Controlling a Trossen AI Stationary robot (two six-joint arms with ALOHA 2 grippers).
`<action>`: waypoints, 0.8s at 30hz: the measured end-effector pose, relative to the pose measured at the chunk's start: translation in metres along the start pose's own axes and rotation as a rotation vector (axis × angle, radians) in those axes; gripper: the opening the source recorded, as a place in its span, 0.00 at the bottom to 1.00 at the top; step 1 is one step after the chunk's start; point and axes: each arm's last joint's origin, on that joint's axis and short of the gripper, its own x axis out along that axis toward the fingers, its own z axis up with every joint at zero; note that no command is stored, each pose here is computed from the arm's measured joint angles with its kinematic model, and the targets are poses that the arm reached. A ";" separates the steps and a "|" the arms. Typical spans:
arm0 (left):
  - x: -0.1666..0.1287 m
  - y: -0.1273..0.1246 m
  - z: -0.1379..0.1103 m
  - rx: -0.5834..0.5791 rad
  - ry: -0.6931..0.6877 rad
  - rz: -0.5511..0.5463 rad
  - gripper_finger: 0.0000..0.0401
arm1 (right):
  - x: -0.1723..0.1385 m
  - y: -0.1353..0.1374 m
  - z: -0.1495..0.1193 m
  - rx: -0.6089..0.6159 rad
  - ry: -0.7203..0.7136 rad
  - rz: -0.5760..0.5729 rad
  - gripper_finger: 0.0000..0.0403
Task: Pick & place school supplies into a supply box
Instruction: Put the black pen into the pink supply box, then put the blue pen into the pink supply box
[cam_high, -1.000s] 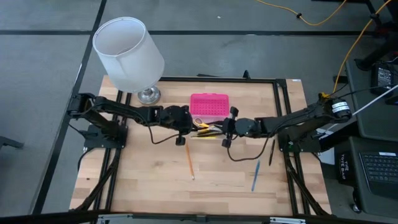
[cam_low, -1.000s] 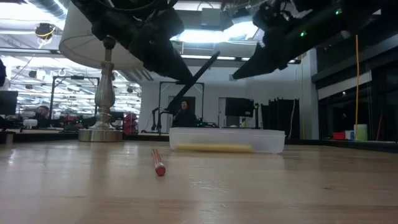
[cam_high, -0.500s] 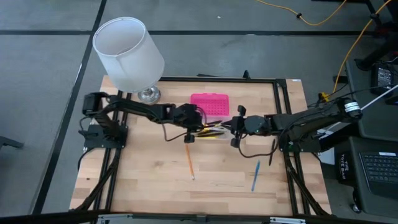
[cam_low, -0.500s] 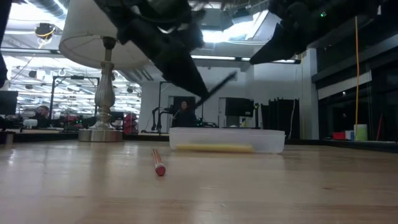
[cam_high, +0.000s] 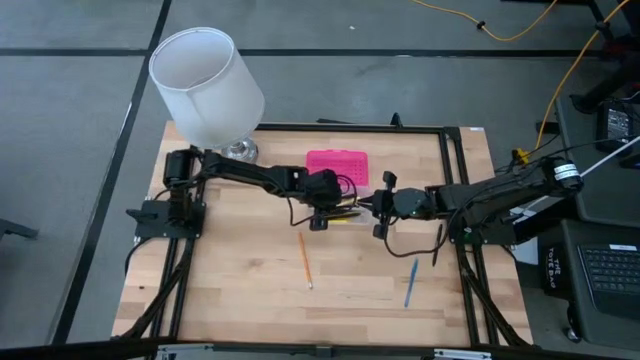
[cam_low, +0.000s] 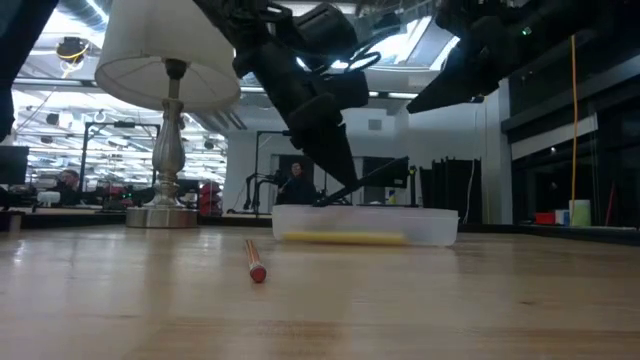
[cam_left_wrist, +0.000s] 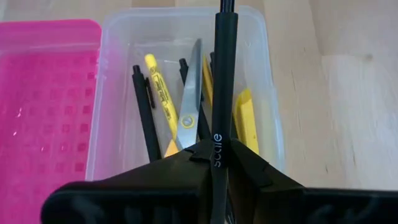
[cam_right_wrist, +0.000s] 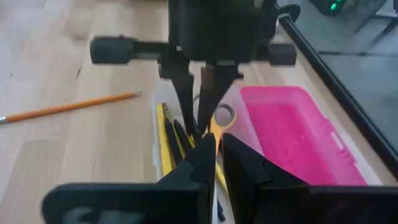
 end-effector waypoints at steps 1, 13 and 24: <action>0.001 0.000 0.000 -0.002 -0.002 0.000 0.04 | 0.000 0.000 0.000 -0.005 -0.005 0.000 0.09; 0.000 -0.005 -0.008 -0.101 0.087 -0.013 0.15 | 0.000 0.000 0.008 -0.030 -0.077 0.012 0.09; -0.004 -0.007 -0.005 -0.065 0.066 -0.015 0.21 | 0.000 0.001 0.008 -0.002 -0.077 0.040 0.09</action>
